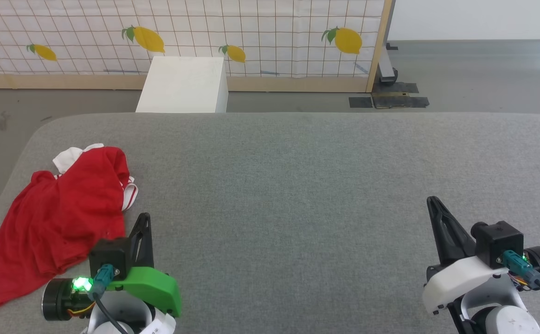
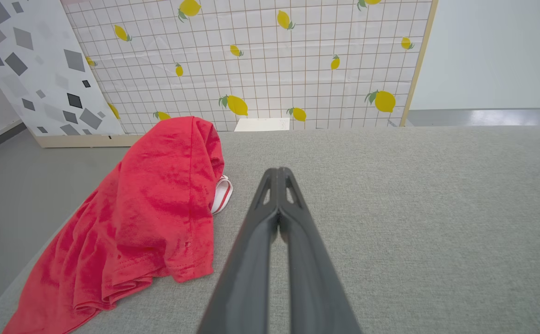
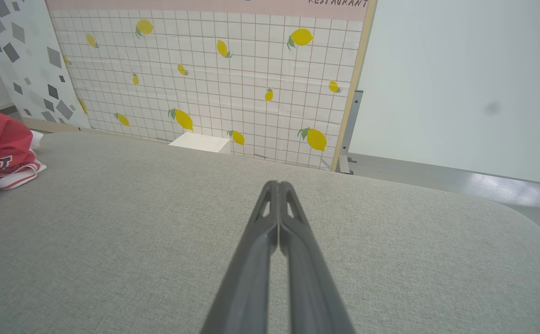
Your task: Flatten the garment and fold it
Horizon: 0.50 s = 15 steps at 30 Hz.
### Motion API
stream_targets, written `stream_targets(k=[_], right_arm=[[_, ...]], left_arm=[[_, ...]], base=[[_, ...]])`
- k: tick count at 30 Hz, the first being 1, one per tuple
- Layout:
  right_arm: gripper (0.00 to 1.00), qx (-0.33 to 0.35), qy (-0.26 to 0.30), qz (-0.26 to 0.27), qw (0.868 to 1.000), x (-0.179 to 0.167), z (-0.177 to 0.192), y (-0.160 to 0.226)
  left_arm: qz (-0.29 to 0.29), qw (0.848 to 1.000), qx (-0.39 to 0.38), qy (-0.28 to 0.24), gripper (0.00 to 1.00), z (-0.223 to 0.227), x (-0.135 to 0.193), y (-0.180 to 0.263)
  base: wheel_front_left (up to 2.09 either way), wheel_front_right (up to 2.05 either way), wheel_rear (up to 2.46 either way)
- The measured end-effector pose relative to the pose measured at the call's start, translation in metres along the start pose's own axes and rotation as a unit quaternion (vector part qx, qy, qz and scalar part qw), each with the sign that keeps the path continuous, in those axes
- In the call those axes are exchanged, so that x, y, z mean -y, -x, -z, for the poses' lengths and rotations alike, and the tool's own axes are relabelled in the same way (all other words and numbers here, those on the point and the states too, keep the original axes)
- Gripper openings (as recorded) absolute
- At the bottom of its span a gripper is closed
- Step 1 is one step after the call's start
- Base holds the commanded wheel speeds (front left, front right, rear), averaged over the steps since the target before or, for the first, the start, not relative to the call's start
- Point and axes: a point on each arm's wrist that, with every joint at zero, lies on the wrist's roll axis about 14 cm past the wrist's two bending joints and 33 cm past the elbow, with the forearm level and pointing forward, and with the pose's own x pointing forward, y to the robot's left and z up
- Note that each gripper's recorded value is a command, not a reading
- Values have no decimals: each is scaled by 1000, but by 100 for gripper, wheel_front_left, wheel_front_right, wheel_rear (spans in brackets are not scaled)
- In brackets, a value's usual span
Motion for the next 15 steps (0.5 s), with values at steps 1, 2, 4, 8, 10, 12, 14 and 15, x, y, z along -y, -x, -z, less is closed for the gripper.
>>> stream_targets(k=[1, 2, 4, 8, 10, 12, 14, 15], right_arm=[[0, 0, 0, 0, 1000, 0, 0, 0], [0, 0, 0, 0, 1000, 0, 0, 0], [0, 0, 0, 0, 1000, 0, 0, 0], [0, 0, 0, 0, 1000, 0, 0, 0], [0, 0, 0, 0, 1000, 0, 0, 0], [0, 0, 0, 0, 1000, 0, 0, 0], [0, 0, 0, 0, 1000, 0, 0, 0], [0, 0, 0, 0, 1000, 0, 0, 0]], left_arm=[[0, 1000, 0, 0, 0, 0, 0, 0], [0, 1000, 0, 0, 0, 0, 0, 0], [0, 1000, 0, 0, 0, 0, 0, 0], [0, 1000, 0, 0, 0, 0, 0, 0], [0, 1000, 0, 0, 0, 0, 0, 0], [0, 1000, 0, 0, 0, 0, 0, 0], [0, 1000, 0, 0, 0, 0, 0, 0], [0, 1000, 0, 0, 0, 0, 0, 0]], base=[[0, 0, 0], [0, 0, 0], [0, 0, 0], [0, 0, 0], [0, 0, 0], [0, 0, 0], [0, 0, 0], [0, 0, 0]])
